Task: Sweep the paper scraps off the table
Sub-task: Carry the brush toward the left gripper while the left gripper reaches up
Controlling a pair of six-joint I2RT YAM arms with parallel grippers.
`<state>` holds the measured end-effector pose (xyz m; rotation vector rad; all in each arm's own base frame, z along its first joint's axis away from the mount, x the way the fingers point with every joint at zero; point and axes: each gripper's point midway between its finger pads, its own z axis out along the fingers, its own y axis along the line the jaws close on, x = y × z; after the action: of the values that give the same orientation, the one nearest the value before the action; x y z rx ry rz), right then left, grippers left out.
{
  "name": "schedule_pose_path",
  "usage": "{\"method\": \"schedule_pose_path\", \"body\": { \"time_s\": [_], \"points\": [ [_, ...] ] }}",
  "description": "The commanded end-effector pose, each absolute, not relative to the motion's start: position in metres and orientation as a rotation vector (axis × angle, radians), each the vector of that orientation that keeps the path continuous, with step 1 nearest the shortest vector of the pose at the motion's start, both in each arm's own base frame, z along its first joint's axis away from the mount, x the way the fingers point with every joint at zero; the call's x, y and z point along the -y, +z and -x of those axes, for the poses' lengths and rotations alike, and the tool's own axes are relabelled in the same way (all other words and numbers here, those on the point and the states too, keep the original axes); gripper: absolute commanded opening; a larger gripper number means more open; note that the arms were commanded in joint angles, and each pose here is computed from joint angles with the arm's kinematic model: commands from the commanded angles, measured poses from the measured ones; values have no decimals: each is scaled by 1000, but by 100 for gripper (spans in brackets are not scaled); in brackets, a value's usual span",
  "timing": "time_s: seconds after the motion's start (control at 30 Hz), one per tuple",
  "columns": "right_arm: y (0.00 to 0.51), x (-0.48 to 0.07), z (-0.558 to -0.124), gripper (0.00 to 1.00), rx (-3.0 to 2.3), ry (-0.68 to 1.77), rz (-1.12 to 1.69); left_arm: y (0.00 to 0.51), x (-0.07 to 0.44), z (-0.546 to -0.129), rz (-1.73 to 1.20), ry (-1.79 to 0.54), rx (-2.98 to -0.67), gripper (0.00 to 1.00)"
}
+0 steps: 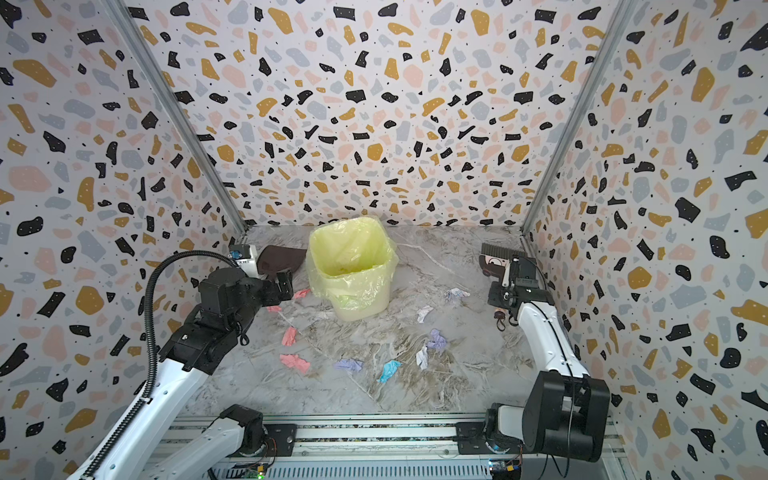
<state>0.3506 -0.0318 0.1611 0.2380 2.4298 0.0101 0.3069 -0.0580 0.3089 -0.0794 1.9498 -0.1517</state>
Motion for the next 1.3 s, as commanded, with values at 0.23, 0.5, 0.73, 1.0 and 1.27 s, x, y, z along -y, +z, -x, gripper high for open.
{"method": "schedule_pose_path", "body": {
  "time_s": [0.23, 0.5, 0.73, 1.0, 1.27],
  "points": [
    [279, -50, -357, 0, -2141, 178, -27, 372, 112, -309, -134, -426, -1905, 99],
    [352, -131, -340, 0, -1976, 318, 161, 415, 156, -311, -245, -639, -1832, 100],
    [405, -206, -316, 0, -1845, 407, 327, 451, 191, -308, -310, -890, -1742, 100],
    [435, -270, -289, 0, -1747, 400, 505, 484, 205, -300, -312, -1078, -1640, 100],
    [451, -298, -263, 0, -1675, 414, 597, 491, 209, -307, -280, -1133, -1614, 97]
  ]
}}
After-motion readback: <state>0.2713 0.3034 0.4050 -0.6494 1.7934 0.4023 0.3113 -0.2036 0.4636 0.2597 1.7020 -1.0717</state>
